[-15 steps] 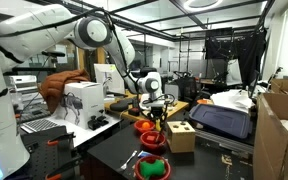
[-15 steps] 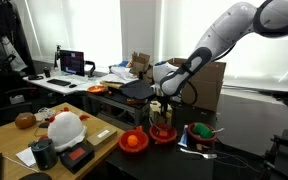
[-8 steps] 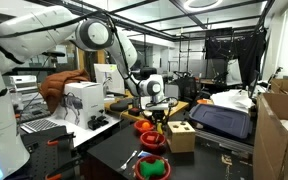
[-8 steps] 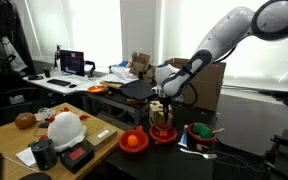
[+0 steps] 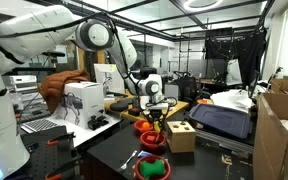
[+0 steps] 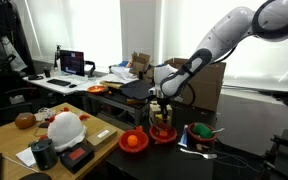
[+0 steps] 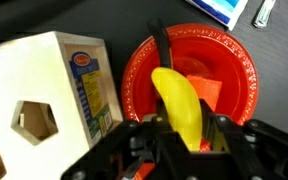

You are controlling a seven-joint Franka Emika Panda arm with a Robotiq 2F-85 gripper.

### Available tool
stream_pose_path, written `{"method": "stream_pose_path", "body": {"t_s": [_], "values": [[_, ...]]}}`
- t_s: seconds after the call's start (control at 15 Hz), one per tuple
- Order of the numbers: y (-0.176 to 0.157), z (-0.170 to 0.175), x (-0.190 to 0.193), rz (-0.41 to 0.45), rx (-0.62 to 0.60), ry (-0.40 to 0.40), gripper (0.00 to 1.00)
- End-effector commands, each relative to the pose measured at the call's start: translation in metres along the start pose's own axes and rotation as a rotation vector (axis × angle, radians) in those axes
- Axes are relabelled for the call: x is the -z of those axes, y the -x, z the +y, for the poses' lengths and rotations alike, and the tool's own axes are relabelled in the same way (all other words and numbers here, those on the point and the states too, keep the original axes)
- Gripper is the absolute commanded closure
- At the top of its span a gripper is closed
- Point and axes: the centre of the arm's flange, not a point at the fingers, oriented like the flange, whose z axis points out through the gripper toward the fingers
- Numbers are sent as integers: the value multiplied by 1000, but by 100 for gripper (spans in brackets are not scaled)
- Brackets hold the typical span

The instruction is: Pick up the banana and put it in the bowl on the middle of the two other bowls

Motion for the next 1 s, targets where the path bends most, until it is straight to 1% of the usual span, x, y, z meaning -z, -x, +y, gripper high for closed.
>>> {"method": "stream_pose_path", "body": {"t_s": [0.0, 0.13, 0.2, 0.27, 0.33, 0.53, 0.6, 0.67, 0.93], "values": [[7, -7, 13, 3, 54, -3, 31], [8, -5, 13, 2, 61, -5, 18], [9, -4, 13, 4, 64, -5, 9], [10, -2, 13, 5, 66, -4, 3], [12, 1, 14, 7, 63, 0, 0], [22, 11, 25, 16, 44, -5, 0], [27, 15, 32, 21, 32, 7, 0], [33, 19, 41, 15, 1, 32, 0], [57, 36, 84, 31, -29, 42, 0]]}}
